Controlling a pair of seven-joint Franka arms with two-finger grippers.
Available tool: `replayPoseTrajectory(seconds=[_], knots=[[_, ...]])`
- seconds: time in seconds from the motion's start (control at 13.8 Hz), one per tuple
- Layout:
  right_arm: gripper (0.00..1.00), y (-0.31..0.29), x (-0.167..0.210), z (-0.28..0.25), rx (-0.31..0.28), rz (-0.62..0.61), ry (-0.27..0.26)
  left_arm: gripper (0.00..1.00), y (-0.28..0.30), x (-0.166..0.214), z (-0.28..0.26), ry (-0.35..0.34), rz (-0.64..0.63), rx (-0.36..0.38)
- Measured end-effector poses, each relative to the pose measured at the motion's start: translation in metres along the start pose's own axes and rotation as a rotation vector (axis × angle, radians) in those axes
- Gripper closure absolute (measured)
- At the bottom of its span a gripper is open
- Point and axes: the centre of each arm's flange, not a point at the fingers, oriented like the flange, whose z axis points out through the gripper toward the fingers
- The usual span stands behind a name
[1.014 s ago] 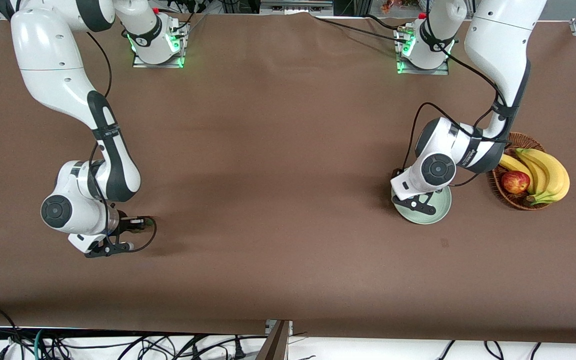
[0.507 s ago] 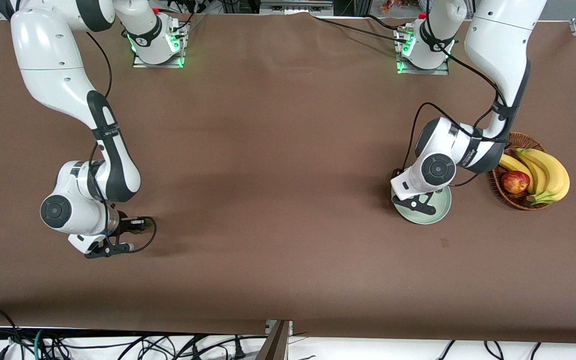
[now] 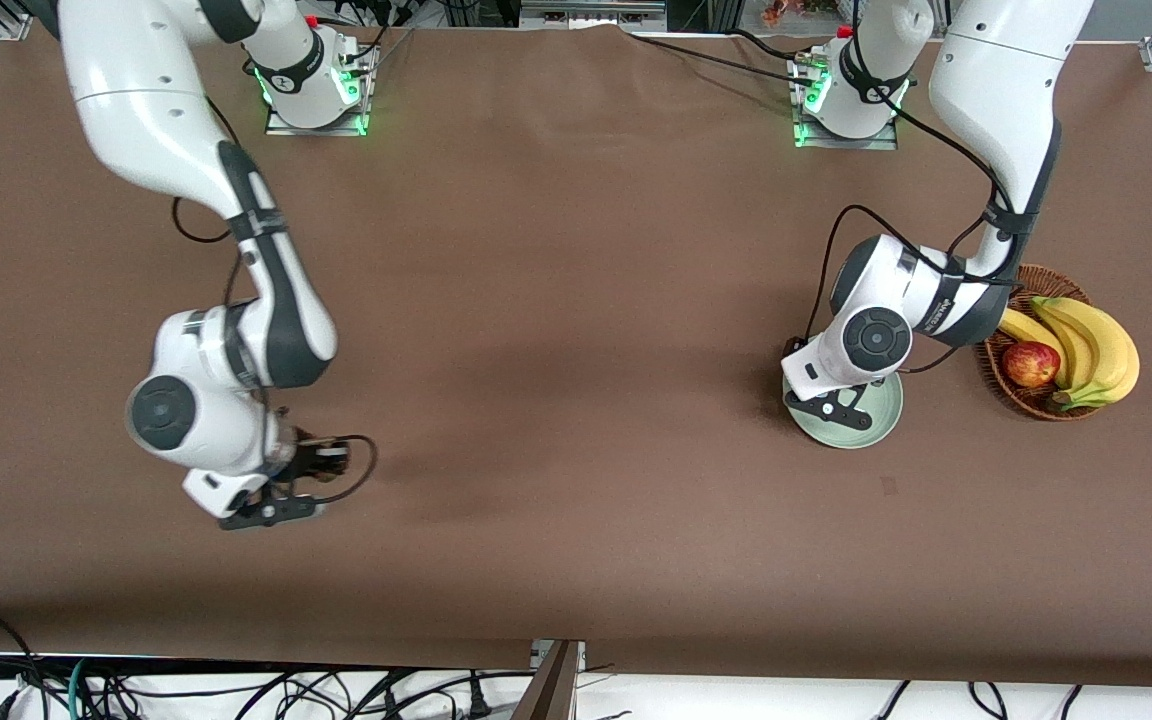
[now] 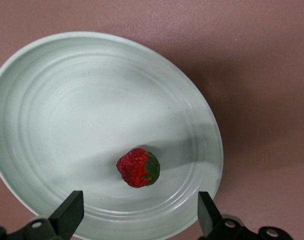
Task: Collect all strawberries into plate
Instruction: 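Carry the second strawberry beside the plate with the right gripper, release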
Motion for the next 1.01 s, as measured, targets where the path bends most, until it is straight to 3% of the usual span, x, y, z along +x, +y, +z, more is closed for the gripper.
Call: replayPoseTrajectory(seconds=[0.36,0.65,0.87,1.01], knots=[[0.68,-0.189,-0.043,-0.011,0.073,0.209,0.09,0.0,-0.001,0.0,0.0,0.0,-0.001,0.0],[0.68,-0.321,-0.109,0.01,0.198,0.342,0.164,0.0,-0.007,0.004,-0.014,0.026,-0.011,0.002],[0.68,-0.383,-0.157,0.038,0.257,0.353,0.179,0.0,-0.021,0.004,-0.054,0.055,-0.044,-0.004],[0.68,-0.406,-0.178,0.056,0.304,0.364,0.199,0.0,-0.025,0.0,-0.092,0.045,-0.097,-0.079]])
